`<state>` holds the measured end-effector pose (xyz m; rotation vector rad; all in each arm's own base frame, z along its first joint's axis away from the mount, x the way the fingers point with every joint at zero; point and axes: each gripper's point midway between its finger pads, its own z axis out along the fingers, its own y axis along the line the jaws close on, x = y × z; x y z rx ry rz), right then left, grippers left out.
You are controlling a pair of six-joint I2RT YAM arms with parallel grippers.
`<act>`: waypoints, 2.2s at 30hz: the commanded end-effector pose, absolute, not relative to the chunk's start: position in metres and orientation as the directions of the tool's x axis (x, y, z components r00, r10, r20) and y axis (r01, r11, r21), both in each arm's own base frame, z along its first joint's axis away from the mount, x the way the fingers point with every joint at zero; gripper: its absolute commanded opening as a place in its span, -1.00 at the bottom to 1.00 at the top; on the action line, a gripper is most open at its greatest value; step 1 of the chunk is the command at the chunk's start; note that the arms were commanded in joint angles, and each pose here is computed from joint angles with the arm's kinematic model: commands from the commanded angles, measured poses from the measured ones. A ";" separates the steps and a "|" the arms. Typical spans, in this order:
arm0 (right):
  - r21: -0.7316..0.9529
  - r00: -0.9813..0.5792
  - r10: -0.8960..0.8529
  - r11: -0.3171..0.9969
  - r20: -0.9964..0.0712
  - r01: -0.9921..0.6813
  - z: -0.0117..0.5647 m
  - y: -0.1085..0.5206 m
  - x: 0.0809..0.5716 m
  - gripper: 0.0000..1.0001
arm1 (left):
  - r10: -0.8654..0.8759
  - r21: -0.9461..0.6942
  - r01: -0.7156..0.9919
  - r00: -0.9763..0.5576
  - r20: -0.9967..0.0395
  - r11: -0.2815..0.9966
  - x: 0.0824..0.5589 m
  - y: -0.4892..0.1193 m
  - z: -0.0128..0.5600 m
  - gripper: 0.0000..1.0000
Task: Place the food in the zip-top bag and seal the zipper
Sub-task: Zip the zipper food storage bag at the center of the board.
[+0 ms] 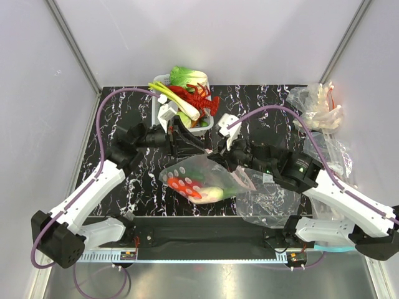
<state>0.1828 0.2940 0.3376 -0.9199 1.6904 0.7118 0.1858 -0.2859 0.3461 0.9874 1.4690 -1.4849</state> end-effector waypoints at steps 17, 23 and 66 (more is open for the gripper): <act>0.015 -0.132 -0.252 0.419 -0.959 -0.908 0.369 0.313 0.176 -1.00 | -0.033 -0.205 0.971 -0.211 -0.977 -0.125 0.162 -0.288 0.370 -0.63; 0.025 -0.144 -0.262 0.408 -0.954 -0.913 0.365 0.314 0.174 -1.00 | -0.031 -0.210 0.968 -0.216 -0.976 -0.139 0.160 -0.288 0.367 -0.93; 0.179 -0.419 -0.369 0.535 -0.830 -0.825 0.293 0.274 0.156 -1.00 | -0.194 -0.279 0.939 -0.241 -0.951 0.201 0.240 -0.234 0.384 -0.08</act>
